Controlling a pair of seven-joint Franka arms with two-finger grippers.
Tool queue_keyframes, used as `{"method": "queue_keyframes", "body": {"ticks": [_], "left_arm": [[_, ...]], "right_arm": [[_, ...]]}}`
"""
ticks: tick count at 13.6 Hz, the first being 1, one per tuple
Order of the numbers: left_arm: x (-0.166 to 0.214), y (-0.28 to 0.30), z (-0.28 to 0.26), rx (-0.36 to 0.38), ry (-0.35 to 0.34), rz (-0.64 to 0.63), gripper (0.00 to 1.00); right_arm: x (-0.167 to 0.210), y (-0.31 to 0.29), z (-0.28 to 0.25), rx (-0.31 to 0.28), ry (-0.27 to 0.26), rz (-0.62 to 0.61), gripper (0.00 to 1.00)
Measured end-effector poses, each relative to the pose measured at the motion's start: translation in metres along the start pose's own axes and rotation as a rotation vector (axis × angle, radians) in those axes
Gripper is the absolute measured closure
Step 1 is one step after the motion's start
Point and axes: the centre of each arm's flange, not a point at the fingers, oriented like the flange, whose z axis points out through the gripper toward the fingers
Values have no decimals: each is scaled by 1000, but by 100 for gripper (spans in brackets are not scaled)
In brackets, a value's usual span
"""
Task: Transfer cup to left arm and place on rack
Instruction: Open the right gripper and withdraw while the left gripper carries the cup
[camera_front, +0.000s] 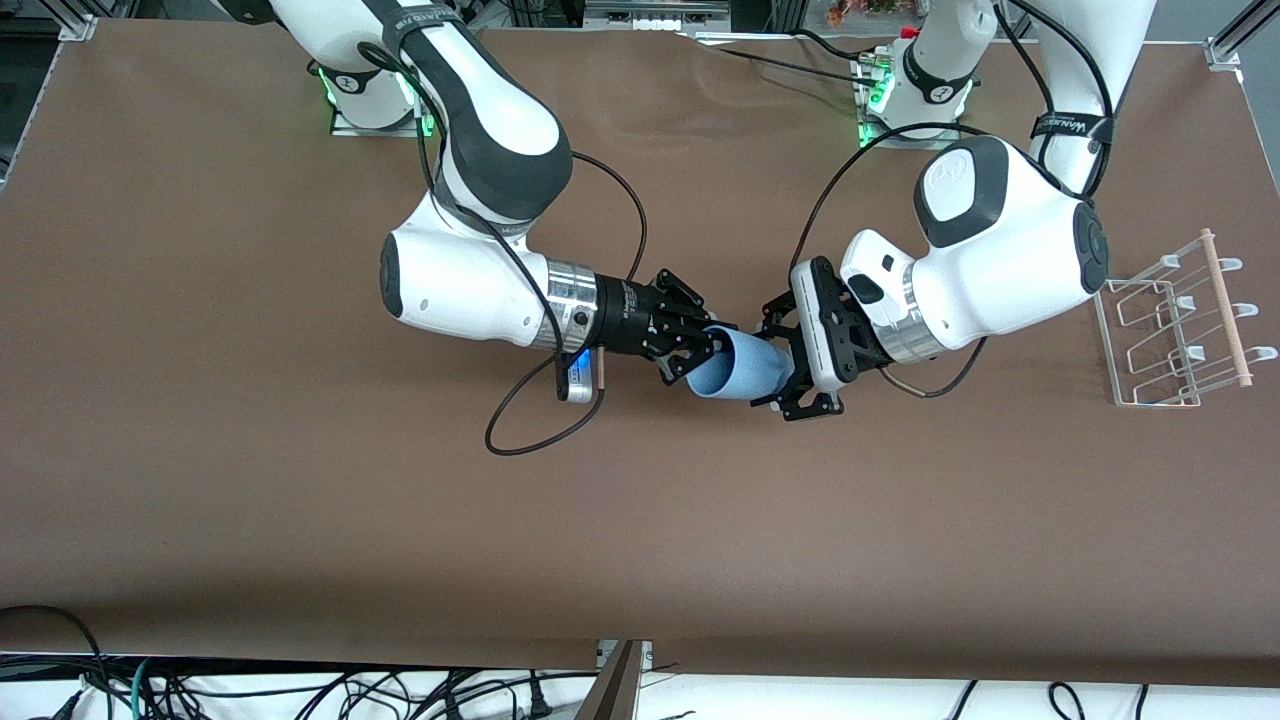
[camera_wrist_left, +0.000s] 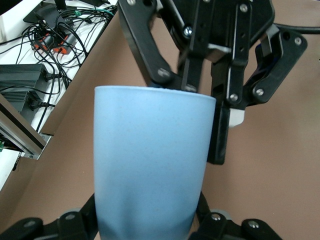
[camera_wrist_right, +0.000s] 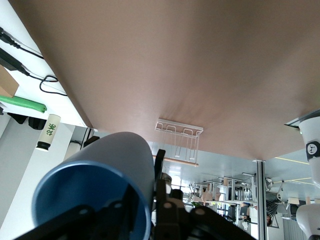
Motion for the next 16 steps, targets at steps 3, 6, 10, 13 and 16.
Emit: {"method": "queue_keyframes", "body": {"ticks": [3,6,10,13,16], "left_arm": [[0,0,0,0,0,-1,28],[-6,-4,-4,-1,-3,-11,28],[-57,-26,-32,-37,-124,-37,28],[-110,-45,-80,-40,-311,-41,28],[-189,-64,-145,-33,-447,-73,28]], "right_arm": [[11,-11,-19,-4,1,13,44],[35,-24,-50,-45,-2,40,12],[52,-35,-100,-120,9,-11,0],[57,-22,-118,-264,64,-96,0],[62,-10,-147,-390,126,-167,0]]}}
